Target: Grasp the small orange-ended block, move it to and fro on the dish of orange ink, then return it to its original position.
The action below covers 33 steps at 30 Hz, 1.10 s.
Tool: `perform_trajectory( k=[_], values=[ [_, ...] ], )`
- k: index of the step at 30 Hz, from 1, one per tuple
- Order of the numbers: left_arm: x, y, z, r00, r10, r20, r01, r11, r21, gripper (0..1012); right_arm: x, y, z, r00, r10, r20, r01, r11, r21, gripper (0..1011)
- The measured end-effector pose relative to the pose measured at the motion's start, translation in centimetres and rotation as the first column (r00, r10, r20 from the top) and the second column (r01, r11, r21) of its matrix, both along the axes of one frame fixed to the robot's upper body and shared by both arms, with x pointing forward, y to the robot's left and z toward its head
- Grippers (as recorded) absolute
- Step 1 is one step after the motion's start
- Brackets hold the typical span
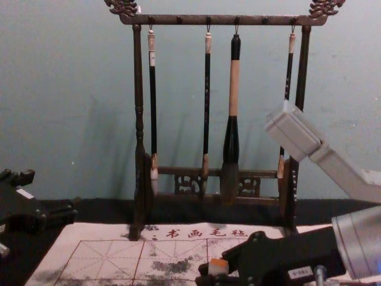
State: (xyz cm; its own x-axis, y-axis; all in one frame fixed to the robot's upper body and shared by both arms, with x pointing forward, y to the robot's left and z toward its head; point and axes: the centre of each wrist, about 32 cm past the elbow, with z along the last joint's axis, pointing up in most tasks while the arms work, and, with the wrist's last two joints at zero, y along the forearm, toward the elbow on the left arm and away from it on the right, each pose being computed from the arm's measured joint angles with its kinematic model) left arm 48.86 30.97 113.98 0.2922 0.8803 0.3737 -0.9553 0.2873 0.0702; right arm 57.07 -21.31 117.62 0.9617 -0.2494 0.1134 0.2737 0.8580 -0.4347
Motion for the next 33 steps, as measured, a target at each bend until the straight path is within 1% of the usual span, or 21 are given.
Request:
perform_trajectory(
  k=[9, 21, 28, 33],
  values=[
    [0.00, 0.00, 0.00, 1.0000, 0.000, 0.000, 0.000, 1.0000, 0.000, 1001, -0.2, 0.5, -0.3, 1.000, 0.021, -0.010, -0.021, 1.000, 0.007, 120],
    [0.00, 0.00, 0.00, 1.0000, 0.000, 0.000, 0.000, 1.0000, 0.000, 1001, 0.4, 1.4, -0.4, 1.000, 0.029, -0.009, -0.029, 0.999, 0.019, 120],
    [0.00, 0.00, 0.00, 1.0000, 0.000, 0.000, 0.000, 1.0000, 0.000, 1001, 0.8, 1.6, -0.4, 1.000, 0.019, -0.002, -0.019, 1.000, 0.019, 120],
    [0.00, 0.00, 0.00, 1.0000, 0.000, 0.000, 0.000, 1.0000, 0.000, 1001, 1.0, 1.4, -0.3, 1.000, 0.007, 0.005, -0.007, 1.000, 0.017, 119]
  ],
)
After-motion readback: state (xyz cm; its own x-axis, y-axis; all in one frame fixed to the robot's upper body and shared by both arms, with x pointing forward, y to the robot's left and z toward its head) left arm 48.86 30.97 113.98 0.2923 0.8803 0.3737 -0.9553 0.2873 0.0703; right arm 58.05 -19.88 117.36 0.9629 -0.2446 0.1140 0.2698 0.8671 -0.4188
